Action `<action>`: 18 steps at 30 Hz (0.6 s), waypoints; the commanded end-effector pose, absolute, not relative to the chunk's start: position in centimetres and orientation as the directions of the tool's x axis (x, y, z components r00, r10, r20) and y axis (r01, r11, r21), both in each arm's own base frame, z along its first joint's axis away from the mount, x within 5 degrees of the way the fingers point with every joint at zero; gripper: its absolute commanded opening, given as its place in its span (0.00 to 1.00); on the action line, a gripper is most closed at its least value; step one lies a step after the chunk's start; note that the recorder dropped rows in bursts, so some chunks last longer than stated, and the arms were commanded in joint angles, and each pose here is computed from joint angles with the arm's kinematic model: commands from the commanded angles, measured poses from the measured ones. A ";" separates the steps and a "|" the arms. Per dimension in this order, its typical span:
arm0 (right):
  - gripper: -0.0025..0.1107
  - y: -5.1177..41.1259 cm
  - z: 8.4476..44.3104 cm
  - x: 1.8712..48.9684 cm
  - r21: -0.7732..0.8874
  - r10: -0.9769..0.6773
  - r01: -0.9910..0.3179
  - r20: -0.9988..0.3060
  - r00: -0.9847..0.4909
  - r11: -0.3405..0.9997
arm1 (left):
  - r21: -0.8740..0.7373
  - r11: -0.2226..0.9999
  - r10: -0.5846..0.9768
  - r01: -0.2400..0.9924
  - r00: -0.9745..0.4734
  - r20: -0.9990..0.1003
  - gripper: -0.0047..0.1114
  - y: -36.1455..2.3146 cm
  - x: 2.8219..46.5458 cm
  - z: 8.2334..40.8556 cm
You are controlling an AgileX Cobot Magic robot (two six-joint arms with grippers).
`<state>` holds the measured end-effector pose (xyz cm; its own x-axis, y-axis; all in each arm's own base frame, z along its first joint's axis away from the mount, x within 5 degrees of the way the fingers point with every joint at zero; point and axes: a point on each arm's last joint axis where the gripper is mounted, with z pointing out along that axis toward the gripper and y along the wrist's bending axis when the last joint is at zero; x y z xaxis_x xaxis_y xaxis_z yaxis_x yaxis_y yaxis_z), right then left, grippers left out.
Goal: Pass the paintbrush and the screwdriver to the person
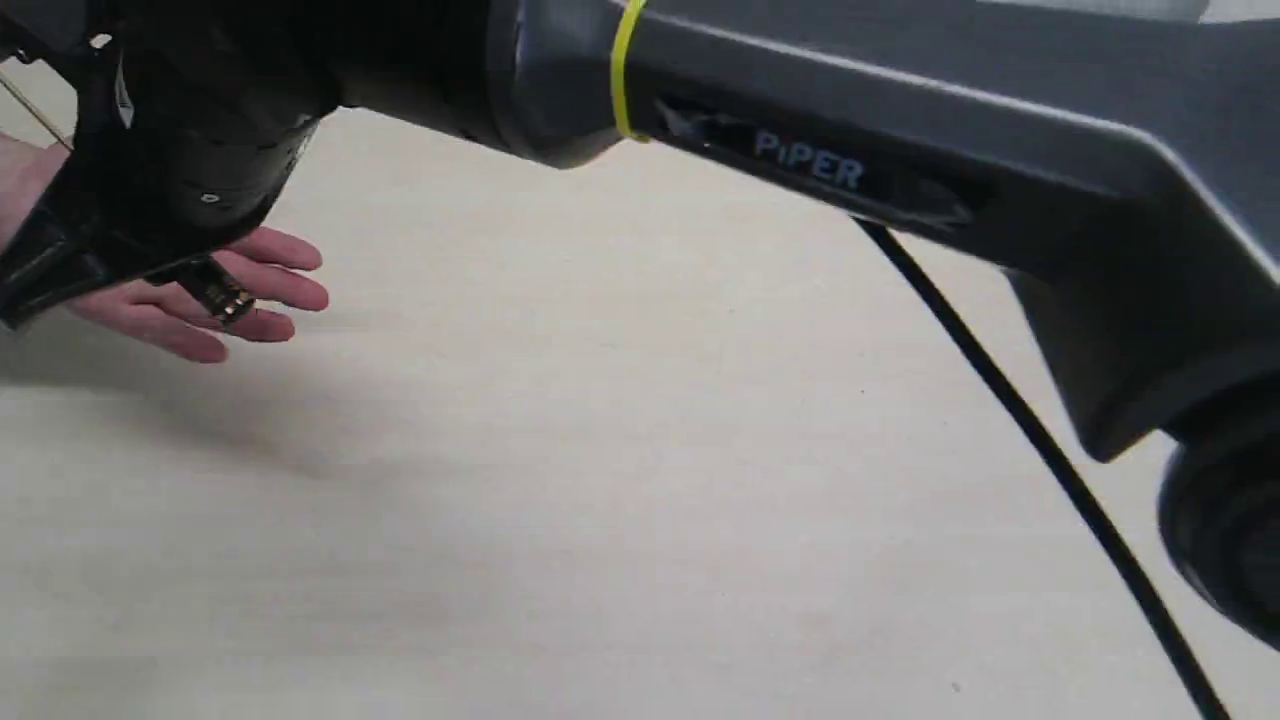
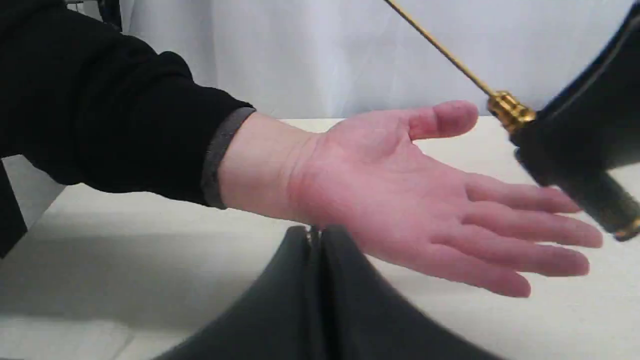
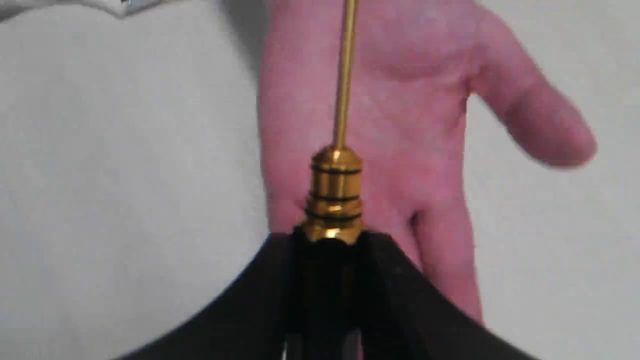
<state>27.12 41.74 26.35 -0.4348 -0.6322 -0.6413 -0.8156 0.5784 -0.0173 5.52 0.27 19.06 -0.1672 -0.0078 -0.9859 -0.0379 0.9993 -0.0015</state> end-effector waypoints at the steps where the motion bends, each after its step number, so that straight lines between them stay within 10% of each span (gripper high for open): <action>1: 0.06 42.6 25.1 28.4 -0.031 -0.593 -0.818 -0.705 -0.390 0.574 | -0.007 1.000 -0.011 -0.029 -0.163 -0.987 0.04 0.2 5.5 19.0; 8: 0.09 42.4 22.0 31.2 -0.015 -0.552 -0.791 -0.724 -0.414 0.612 | -0.006 1.000 -0.010 -0.029 -0.159 -0.987 0.04 0.2 5.5 19.1; 18: 0.51 41.3 22.4 31.2 -0.018 -0.588 -0.781 -0.670 -0.454 0.624 | -0.006 1.000 -0.010 -0.029 -0.161 -0.987 0.04 0.2 5.5 19.1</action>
